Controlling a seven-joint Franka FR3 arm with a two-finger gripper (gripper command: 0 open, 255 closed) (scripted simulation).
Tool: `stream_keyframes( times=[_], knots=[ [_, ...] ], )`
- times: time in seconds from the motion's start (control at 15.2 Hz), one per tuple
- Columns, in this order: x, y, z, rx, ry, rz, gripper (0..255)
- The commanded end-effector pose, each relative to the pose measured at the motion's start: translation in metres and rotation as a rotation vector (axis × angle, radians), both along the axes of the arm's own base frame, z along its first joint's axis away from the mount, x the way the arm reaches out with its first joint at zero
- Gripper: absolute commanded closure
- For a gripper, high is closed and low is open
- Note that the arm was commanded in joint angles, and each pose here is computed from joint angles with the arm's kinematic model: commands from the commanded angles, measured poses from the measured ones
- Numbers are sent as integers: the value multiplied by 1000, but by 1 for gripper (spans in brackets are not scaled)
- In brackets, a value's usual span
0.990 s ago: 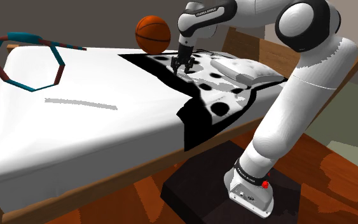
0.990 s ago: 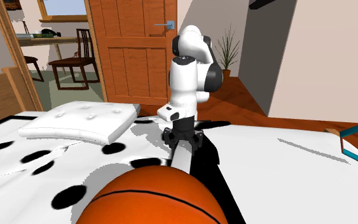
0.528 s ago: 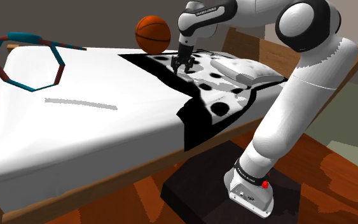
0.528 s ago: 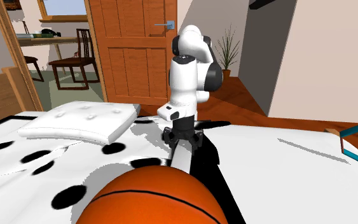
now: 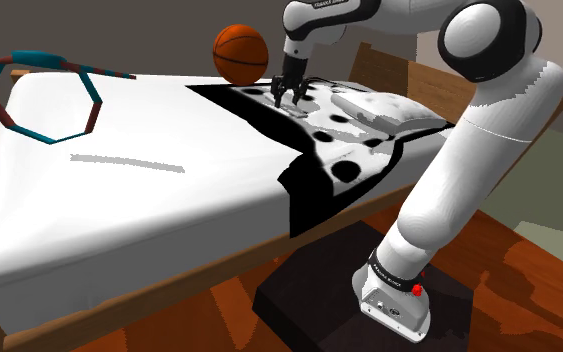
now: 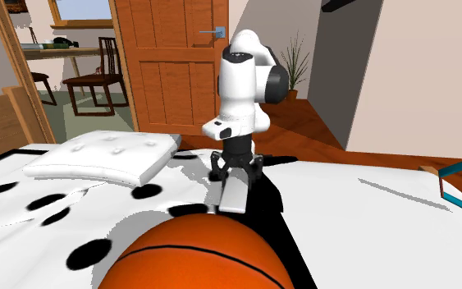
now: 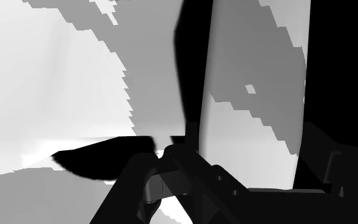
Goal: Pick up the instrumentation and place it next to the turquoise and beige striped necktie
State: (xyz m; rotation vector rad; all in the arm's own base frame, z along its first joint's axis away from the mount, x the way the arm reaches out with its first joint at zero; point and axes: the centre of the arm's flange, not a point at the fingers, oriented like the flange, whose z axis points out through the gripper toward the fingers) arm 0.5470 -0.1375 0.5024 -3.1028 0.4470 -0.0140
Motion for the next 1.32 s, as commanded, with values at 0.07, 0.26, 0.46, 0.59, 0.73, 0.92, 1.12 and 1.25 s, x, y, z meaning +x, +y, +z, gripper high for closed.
stream_keyframes(
  times=[0.07,0.26,0.46,0.59,0.73,0.92,1.12,1.25],
  knots=[
    [1,-1,15,0,0,0,255],
    [1,-1,31,0,0,0,255],
    [1,-1,47,0,0,0,255],
    [1,-1,58,0,0,0,255],
    [1,-1,68,0,0,0,255],
    [1,-1,84,0,0,0,255],
    [1,-1,100,0,0,0,255],
    [1,-1,110,0,0,0,255]
  ],
)
